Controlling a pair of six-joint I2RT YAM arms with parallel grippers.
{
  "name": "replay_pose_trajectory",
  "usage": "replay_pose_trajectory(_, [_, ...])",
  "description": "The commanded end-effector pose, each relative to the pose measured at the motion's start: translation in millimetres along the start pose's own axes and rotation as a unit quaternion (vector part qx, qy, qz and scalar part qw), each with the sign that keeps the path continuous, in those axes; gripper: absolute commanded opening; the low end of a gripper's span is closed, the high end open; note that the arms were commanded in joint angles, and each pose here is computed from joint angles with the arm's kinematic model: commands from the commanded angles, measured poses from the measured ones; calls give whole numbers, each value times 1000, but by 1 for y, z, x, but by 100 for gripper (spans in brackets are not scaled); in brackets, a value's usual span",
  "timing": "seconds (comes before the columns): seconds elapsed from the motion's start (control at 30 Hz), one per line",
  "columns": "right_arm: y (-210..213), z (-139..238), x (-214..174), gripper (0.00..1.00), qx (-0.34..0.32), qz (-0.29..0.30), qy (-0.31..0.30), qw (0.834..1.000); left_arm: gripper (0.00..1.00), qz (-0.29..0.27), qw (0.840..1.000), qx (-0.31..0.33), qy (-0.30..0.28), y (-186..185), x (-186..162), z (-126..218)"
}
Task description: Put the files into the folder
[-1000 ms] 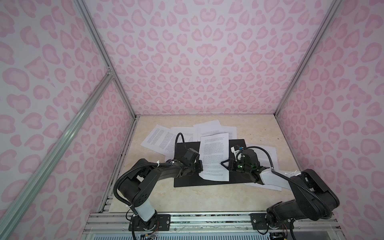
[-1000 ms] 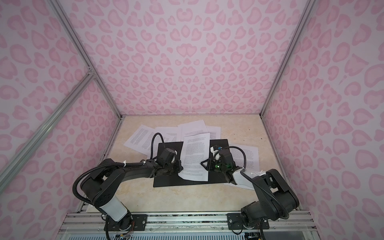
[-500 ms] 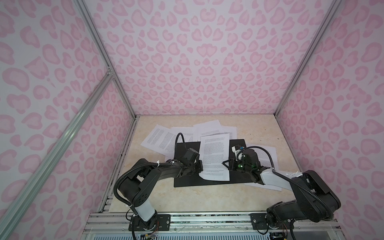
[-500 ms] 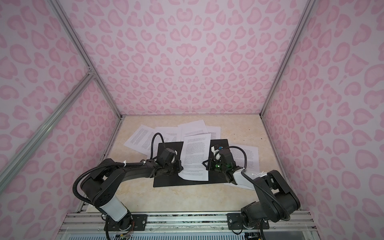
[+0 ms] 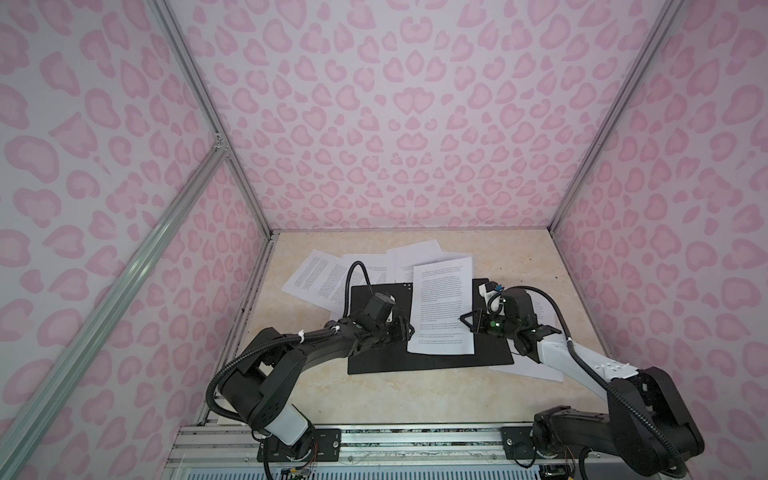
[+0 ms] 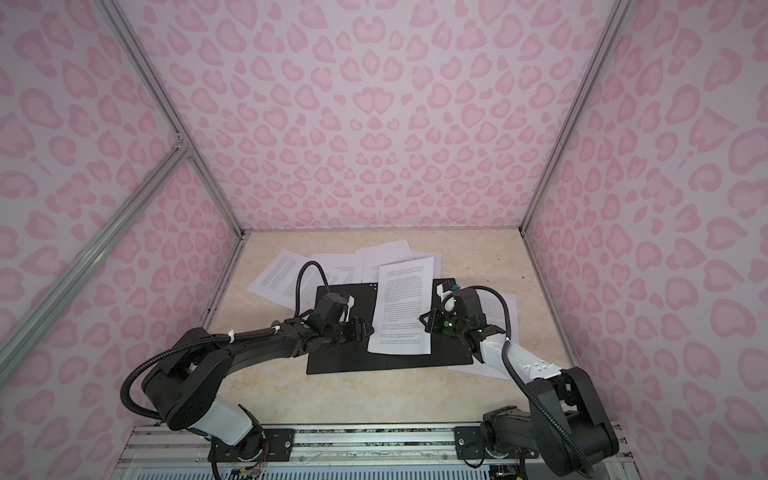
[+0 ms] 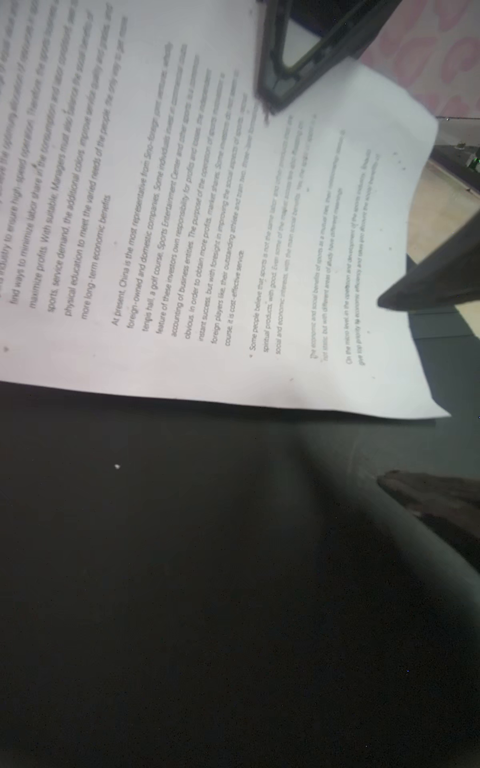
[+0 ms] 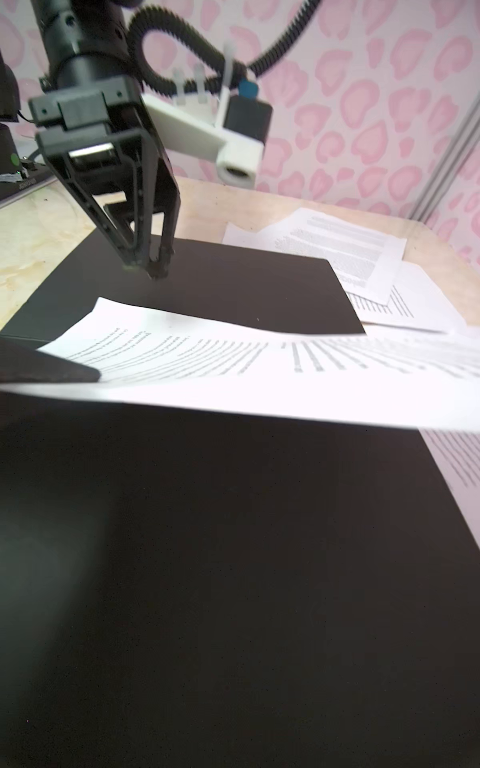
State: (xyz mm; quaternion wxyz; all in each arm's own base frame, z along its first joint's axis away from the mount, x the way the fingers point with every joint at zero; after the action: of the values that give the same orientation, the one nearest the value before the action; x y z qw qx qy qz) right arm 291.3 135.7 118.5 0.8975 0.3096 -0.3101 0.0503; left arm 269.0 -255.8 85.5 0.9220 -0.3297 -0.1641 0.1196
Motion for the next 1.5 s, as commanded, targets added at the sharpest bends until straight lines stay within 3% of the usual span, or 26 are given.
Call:
replay_pose_trajectory(0.0, [-30, 16, -23, 0, -82, -3, 79, 994, 72, -14, 1000, 12, -22, 3, 4, 10])
replay_pose_trajectory(0.1, [-54, 28, -24, 0, -174, 1, 112, 978, 73, -14, 1000, 12, -23, 3, 5, 11])
replay_pose_trajectory(0.4, [-83, 38, -4, 0, -298, 10, 135, 945, 73, -4, 1000, 8, 1, 5, 0, 1])
replay_pose_trajectory(0.6, [-96, 45, 7, 0, -285, -29, 117, 951, 73, -2, 1000, 5, 9, 5, -1, -1])
replay_pose_trajectory(1.47, [-69, 26, 0, 0, -180, -29, 128, 975, 70, 5, 1000, 11, 27, 9, -3, -10])
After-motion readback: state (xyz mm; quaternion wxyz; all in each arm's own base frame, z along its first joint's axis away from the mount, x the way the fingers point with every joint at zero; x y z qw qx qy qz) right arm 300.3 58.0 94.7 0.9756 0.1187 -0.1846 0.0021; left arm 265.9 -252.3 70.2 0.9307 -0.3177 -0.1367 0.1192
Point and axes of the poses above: each gripper's point midway between its finger pads, its own z axis back along the fingers, its own y axis along the line the jaws close on, x = y × z, the point moved 3 cm from there along z, back along the fingers, and after that the axes turned 12 degrees about z, right-handed, at the moved point
